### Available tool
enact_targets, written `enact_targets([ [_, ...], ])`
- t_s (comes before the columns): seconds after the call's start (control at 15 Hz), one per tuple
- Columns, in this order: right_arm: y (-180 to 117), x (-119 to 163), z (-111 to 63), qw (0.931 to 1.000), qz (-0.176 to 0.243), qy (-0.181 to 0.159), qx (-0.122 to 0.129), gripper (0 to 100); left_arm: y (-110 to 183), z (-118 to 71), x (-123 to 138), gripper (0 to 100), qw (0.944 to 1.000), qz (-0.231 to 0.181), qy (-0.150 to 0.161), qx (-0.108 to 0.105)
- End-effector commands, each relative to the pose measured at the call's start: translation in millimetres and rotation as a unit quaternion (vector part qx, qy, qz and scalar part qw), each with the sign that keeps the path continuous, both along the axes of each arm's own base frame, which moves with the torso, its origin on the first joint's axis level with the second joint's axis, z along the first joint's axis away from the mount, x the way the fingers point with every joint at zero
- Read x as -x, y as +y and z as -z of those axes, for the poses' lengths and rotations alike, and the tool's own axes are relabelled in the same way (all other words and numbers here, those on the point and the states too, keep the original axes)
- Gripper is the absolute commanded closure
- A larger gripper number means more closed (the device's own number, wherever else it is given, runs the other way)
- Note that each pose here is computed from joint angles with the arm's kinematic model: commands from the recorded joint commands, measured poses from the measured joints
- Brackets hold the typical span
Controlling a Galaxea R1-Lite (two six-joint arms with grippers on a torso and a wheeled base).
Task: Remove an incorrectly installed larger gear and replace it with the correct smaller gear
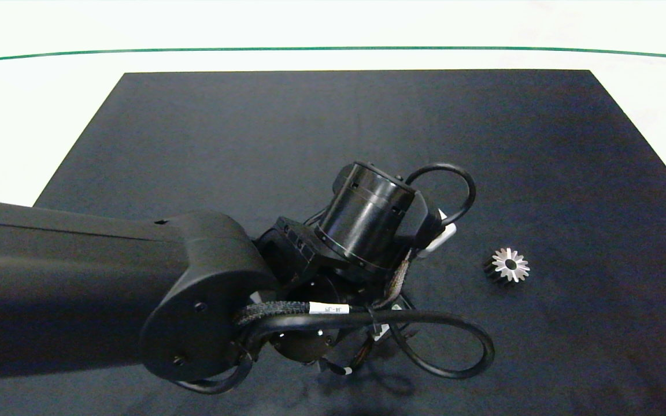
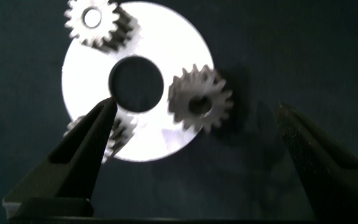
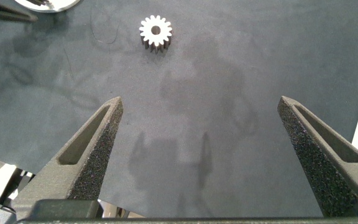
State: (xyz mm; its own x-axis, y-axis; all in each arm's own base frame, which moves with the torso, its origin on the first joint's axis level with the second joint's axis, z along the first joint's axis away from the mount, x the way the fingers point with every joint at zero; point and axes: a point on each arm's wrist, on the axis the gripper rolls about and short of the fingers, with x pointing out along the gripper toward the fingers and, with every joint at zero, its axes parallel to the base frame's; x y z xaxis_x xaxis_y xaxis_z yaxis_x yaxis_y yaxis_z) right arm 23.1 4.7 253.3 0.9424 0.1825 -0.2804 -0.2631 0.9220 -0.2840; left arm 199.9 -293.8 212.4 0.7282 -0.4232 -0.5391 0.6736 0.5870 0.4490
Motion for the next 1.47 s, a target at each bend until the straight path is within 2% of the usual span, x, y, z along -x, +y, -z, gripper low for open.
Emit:
enact_targets([
  [0.07, 0, 1, -0.3, 1.0000, 0.000, -0.001, 0.001, 0, 14, -22.7, 0, 0, 0.9999, -0.012, -0.008, 0.008],
  [0.2, -1, 2, -0.4, 1.0000, 0.000, -0.003, 0.000, 0, 15, -31.0, -4, 0, 0.9996, -0.016, -0.017, 0.018],
  [0.47, -1, 2, -0.4, 1.0000, 0.000, -0.003, 0.000, 0, 16, -27.7, -10, 0, 0.9996, -0.020, -0.018, 0.010],
  [0.8, 0, 0, -0.3, 1.0000, -0.003, 0.000, 0.001, 0, 23, -18.2, -30, 0, 0.9989, -0.043, -0.015, -0.008],
  [0.93, 0, -1, 0.2, 1.0000, -0.005, 0.003, 0.001, 0, 24, -18.4, -32, 0, 0.9988, -0.045, -0.016, -0.008],
  [1.47, 0, -1, 0.1, 1.0000, -0.003, 0.003, -0.005, 0, 4, -20.7, -27, 0, 0.9995, -0.023, -0.023, -0.001],
])
